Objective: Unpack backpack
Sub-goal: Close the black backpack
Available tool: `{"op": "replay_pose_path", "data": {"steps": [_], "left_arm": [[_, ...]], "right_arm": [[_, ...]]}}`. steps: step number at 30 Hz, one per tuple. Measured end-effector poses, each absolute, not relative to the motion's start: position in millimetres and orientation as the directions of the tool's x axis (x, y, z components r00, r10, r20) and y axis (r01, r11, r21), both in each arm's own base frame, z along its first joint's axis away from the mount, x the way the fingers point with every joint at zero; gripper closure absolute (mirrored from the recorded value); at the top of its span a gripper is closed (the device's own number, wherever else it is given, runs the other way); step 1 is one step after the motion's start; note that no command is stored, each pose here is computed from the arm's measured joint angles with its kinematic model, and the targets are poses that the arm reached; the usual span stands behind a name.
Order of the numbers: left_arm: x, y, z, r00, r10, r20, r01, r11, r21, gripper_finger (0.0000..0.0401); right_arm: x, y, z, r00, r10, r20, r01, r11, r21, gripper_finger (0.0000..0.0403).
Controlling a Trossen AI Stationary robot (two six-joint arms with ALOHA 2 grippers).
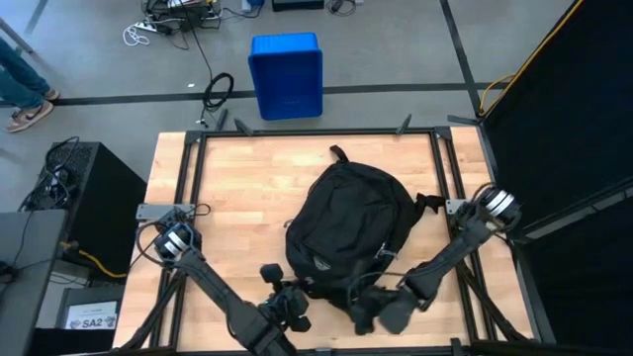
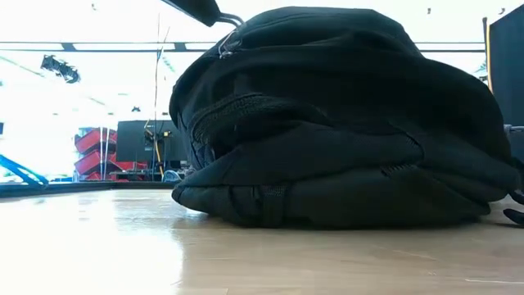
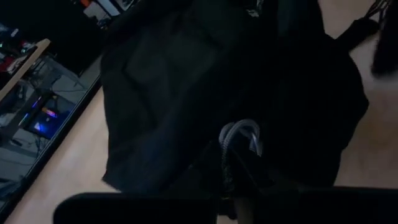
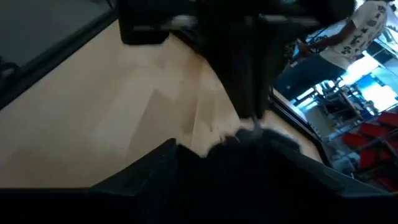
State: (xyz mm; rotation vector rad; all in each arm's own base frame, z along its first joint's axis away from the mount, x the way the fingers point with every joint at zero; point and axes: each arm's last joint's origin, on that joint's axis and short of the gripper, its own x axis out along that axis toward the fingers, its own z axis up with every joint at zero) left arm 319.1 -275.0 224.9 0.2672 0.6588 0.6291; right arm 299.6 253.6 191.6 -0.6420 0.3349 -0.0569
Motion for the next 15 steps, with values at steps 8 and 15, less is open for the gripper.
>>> {"op": "replay_pose_path", "data": {"steps": [8,15], "left_arm": [[323.0,-275.1,224.5,0.623,0.613,-0.485,-0.44,0.788,0.431,0.0401],[321.9,-278.7,224.6,0.635,0.602,-0.484,-0.438,0.797,0.417,0.0401]], "right_arm": [[339.7,248.7,176.0,0.885,-0.322,-0.335,0.026,0.755,-0.656,0.0203],[351.1,217.7,163.4,0.813,-0.358,-0.46,0.024,0.809,-0.587,0.024]]}}
